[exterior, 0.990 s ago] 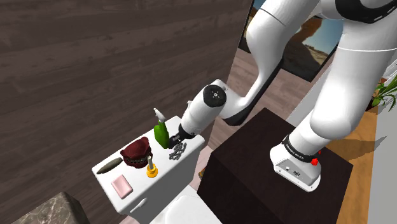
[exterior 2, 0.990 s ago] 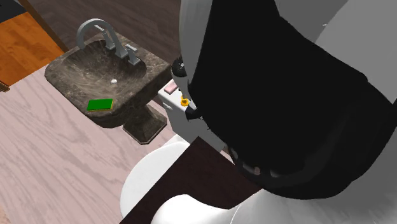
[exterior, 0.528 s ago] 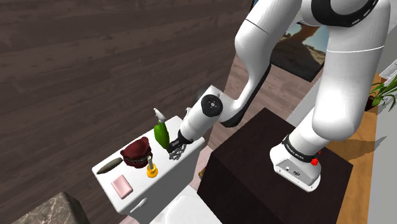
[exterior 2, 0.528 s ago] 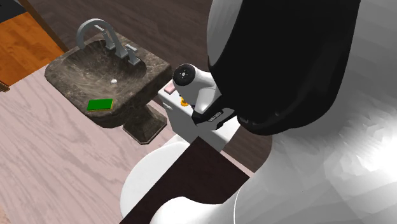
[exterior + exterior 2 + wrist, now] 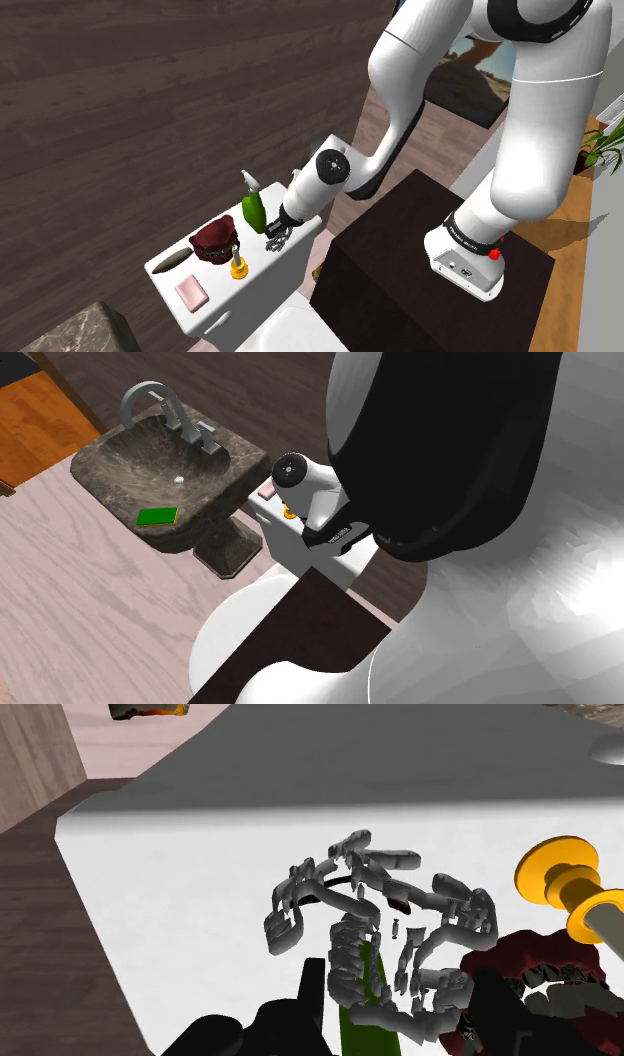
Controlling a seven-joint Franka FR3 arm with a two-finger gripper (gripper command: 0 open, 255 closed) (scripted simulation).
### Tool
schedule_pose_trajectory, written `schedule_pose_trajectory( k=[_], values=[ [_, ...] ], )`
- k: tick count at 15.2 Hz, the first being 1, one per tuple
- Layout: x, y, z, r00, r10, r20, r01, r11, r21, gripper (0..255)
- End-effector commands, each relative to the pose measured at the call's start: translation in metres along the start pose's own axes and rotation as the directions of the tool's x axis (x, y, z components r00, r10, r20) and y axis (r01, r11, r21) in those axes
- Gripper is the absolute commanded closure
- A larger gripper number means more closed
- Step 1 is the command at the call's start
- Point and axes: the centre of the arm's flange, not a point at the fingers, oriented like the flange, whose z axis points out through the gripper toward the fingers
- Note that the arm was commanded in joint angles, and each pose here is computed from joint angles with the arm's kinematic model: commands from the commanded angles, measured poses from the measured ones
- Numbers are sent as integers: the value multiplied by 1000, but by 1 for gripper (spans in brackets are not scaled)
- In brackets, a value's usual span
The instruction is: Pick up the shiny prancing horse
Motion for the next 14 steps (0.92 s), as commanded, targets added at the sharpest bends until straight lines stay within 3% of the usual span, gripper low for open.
schedule_pose_trajectory(
  k=[1, 14],
  values=[
    [-1, 0, 1, 1000, 0, 2, 0, 1000, -1, 255],
    [19, -5, -60, 1000, 0, 2, 0, 1000, -1, 255]
  ],
)
